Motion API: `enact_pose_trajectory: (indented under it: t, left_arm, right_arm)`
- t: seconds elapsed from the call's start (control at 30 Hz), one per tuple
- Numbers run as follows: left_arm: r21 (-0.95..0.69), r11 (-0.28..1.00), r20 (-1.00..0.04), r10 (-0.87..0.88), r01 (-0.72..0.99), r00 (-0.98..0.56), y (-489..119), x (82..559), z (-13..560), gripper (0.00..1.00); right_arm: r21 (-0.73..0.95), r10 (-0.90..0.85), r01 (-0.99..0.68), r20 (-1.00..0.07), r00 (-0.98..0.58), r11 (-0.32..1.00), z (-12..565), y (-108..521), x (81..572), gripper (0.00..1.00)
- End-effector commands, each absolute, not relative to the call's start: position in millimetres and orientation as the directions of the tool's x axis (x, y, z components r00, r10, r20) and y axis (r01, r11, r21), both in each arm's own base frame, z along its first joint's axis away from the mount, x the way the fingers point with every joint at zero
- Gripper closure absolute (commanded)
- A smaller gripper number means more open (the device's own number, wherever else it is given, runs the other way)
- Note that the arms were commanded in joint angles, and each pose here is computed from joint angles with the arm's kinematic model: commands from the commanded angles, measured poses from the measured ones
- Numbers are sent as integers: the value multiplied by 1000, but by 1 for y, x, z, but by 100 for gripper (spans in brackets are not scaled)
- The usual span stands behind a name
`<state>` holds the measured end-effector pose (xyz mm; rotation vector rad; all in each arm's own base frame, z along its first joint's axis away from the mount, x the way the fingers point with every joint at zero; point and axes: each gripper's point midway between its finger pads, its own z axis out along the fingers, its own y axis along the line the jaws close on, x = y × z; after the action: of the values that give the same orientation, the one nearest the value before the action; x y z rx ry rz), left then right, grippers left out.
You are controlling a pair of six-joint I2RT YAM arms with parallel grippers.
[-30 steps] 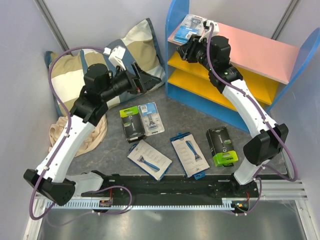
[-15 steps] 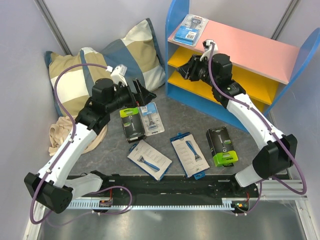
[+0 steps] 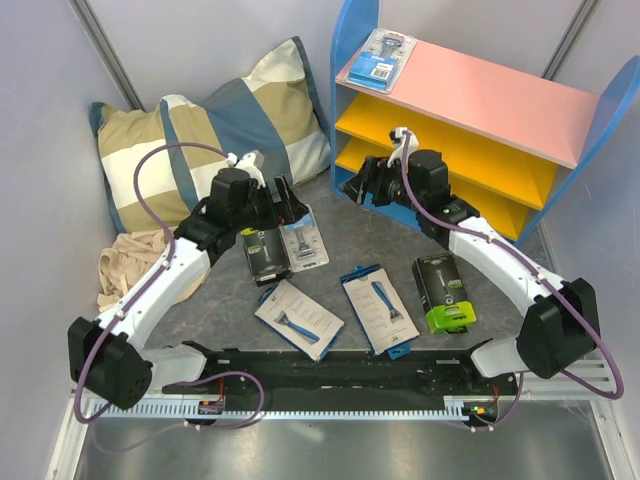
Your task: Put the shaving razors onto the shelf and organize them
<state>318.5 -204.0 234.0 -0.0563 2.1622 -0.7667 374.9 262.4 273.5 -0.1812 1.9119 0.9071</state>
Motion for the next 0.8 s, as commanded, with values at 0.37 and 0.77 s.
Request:
enact_pose_trajectory:
  t: [0.37, 0.77]
  left_arm:
    - [-460, 887, -608, -283, 38, -742, -218, 379, 151, 26]
    - [-414, 909, -516, -280, -51, -810, -237, 397, 88, 35]
  right_arm:
    - [533, 189, -492, -786, -588, 688, 206, 279, 317, 6]
    - [529, 165, -470, -769, -617, 707, 181, 271, 305, 5]
